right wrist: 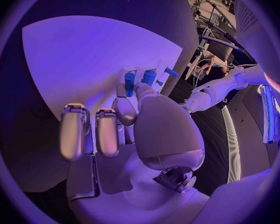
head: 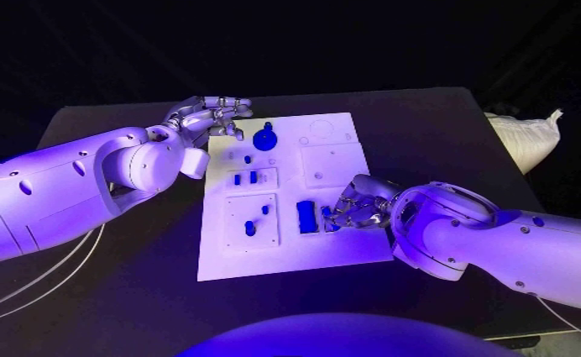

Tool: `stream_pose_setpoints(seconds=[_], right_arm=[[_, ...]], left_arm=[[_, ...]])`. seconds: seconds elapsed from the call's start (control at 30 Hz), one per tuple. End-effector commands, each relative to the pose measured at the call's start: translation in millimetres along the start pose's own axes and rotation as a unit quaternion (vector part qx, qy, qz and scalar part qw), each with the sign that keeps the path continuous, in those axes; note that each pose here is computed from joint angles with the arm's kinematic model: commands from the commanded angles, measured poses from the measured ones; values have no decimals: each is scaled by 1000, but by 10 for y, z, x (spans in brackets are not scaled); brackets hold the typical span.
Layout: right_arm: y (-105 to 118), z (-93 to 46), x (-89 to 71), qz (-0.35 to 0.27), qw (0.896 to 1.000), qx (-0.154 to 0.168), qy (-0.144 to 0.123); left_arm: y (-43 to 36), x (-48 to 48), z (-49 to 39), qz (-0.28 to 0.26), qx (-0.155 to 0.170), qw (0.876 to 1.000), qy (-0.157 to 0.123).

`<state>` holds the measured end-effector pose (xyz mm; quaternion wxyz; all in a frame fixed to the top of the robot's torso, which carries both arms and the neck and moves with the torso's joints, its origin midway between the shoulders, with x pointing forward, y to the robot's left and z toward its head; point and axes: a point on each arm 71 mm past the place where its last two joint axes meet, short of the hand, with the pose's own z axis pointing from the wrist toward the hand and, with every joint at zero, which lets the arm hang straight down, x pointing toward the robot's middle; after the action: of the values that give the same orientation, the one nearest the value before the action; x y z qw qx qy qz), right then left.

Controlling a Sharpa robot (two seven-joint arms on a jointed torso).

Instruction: Assemble the parts on the task board

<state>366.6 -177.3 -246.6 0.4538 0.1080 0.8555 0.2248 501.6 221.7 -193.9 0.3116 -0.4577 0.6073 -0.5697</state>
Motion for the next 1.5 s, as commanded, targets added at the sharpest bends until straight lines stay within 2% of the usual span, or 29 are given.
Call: stream_pose_setpoints(seconds=[0.03,0.77,1.17,1.5], right_arm=[[16,0,25,-20,1000,-2,1],[81,-21,27,-30,999,-17,-13],[65,-54,4,-44,999,-22,-21],[38,-27,-18,-61,997,-22,-30]], left_arm=[[-5,18,2,0,3,1000,8],[4,12,4,-1,-4,1000,10],[5,-1,4,0,-4,1000,9],[4,-12,-1,0,-3,1000,7]])
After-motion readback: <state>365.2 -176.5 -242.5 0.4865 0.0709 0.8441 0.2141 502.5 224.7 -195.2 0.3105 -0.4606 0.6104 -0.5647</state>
